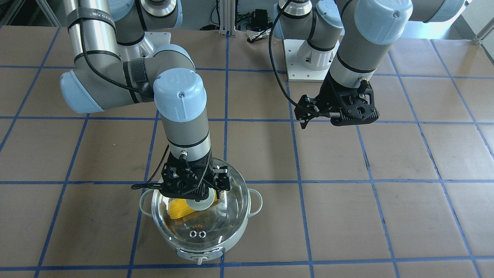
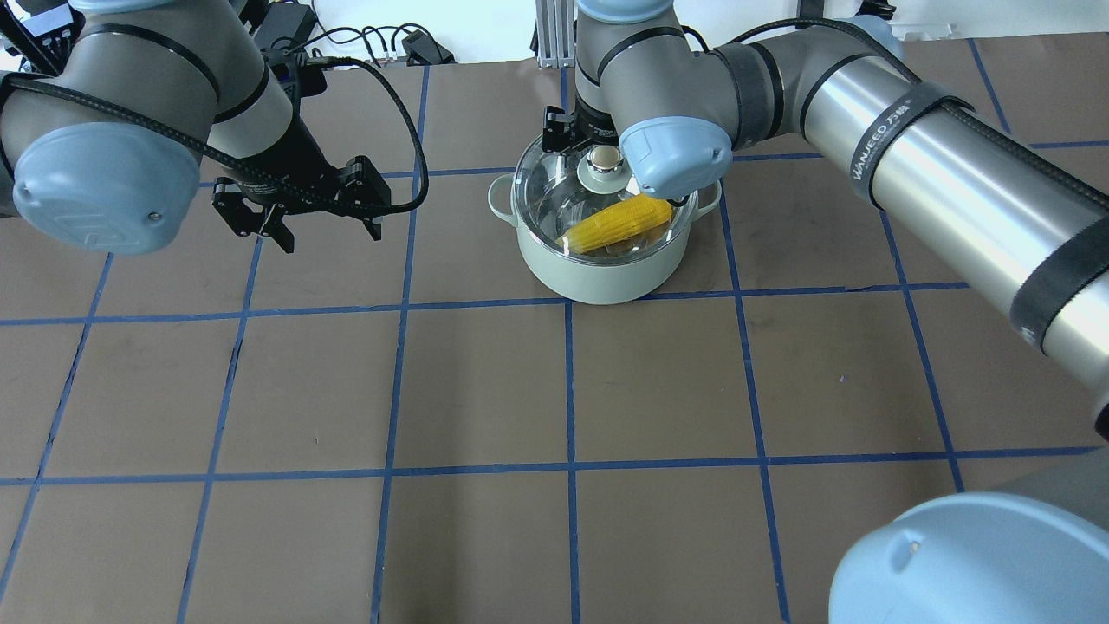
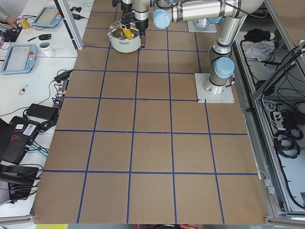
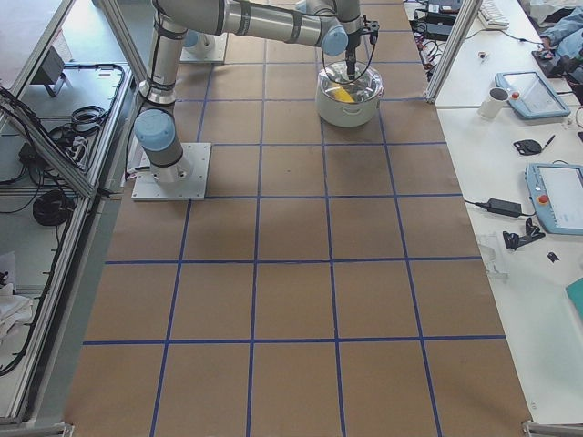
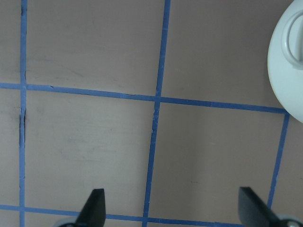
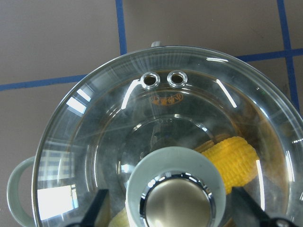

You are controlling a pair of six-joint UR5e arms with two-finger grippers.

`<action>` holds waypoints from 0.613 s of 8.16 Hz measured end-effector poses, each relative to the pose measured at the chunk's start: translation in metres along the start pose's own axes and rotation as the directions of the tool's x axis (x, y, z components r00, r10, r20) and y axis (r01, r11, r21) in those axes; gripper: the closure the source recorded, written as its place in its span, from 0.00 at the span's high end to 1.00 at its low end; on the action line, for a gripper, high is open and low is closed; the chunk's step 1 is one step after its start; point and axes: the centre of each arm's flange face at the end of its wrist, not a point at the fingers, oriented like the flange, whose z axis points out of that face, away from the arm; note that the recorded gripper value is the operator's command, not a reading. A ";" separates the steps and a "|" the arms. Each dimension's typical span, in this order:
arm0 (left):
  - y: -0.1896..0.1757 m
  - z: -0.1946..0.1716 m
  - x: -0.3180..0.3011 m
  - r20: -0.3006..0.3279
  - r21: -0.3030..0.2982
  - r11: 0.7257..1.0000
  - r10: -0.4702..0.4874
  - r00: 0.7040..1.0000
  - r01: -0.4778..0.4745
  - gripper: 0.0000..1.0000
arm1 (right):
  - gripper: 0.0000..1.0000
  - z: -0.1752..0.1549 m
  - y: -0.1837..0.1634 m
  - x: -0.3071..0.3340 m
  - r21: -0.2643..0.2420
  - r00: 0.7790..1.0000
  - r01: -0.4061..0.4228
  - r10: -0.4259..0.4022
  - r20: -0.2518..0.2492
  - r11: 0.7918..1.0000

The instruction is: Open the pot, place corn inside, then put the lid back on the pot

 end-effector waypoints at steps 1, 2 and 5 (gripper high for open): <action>0.000 0.000 0.000 0.000 0.000 1.000 0.000 1.000 0.000 1.00 | 1.00 -0.013 -0.001 0.001 0.016 1.000 0.000 0.000 0.009 1.000; 0.000 0.001 0.000 0.000 -0.001 1.000 0.000 1.000 0.000 1.00 | 1.00 -0.037 0.000 0.006 0.038 1.000 -0.001 0.001 0.015 0.999; 0.000 0.001 0.000 0.001 -0.001 1.000 0.000 1.000 0.000 1.00 | 1.00 -0.124 0.022 0.068 -0.007 0.999 0.040 -0.040 -0.015 0.999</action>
